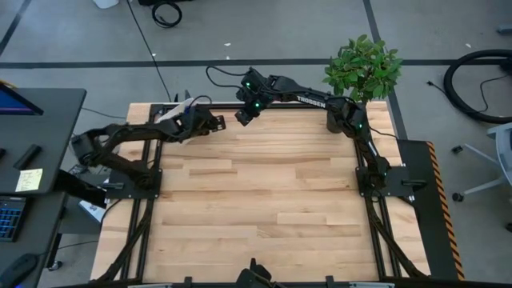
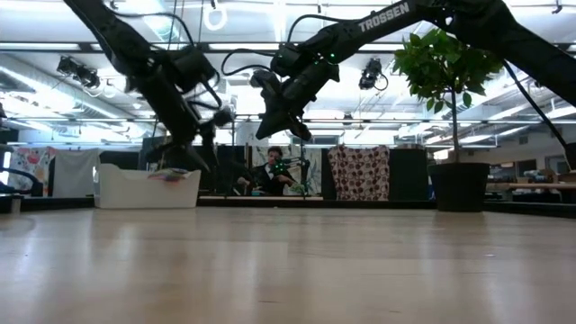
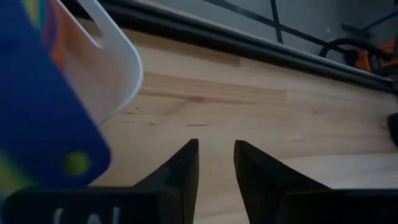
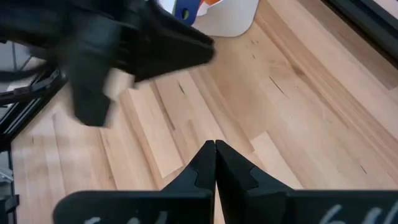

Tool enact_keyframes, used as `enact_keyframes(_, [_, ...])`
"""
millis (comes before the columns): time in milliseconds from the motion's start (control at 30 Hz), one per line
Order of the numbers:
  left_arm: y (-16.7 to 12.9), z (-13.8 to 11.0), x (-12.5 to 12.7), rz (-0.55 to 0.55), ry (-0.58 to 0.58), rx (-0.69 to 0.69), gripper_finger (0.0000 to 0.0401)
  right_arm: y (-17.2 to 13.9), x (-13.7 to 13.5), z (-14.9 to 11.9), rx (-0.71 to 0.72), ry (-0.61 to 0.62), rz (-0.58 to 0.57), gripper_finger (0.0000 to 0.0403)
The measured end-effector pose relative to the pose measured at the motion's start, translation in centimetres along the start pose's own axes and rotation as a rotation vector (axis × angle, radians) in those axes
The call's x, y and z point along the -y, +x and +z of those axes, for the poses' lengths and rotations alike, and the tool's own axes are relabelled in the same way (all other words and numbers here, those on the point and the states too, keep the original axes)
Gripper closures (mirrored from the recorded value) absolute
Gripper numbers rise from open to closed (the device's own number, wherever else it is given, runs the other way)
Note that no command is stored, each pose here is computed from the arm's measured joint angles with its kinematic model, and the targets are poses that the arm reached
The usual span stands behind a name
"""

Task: Nest measuring cups in basket
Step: Put the nested measuring cups into the white bin

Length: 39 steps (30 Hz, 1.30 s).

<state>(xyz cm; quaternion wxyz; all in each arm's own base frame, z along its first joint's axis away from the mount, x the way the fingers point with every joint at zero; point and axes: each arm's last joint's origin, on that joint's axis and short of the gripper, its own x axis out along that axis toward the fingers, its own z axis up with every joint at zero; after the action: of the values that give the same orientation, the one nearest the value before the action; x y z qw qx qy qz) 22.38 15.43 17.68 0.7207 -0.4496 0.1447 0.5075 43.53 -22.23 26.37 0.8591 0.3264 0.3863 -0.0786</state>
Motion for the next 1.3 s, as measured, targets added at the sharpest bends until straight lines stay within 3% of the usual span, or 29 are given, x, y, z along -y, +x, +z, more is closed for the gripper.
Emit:
enact_keyframes(133, [-2.9, 0.9, -0.3, 0.019, 0.067, 0.020, 0.0294, 0.0, 0.0, 0.0, 0.000, -0.001, 0.001, 0.0392])
enact_keyframes(300, [-6.9, 1.4, -2.0, 0.157, 0.209, 0.044, 0.0294, 0.4, -1.1, 0.3, 0.041, -0.016, 0.034, 0.0392])
enact_keyframes(500, [-10.9, 0.9, -5.0, 0.308, 0.167, -0.056, 0.0294, 1.3, -3.7, 1.3, 0.202, -0.024, 0.104, 0.0392])
enact_keyframes(600, [-12.2, 0.4, -6.3, 0.402, 0.150, -0.107, 0.0294, 2.9, -3.7, 1.5, 0.247, 0.016, 0.119, 0.0392])
enact_keyframes(767, [-12.9, 0.0, -7.5, 0.517, 0.157, -0.164, 0.0294, 7.5, -2.0, 1.0, 0.211, 0.113, 0.225, 0.0392])
enact_keyframes(900, [-12.9, 0.0, -7.9, 0.568, 0.160, -0.186, 0.0294, 9.7, -0.8, 0.6, 0.209, 0.142, 0.213, 0.0392])
enact_keyframes(1300, [-10.0, 0.9, -8.7, 0.740, 0.184, -0.241, 0.0294, 10.2, -0.4, 1.1, 0.293, 0.198, 0.130, 0.0392])
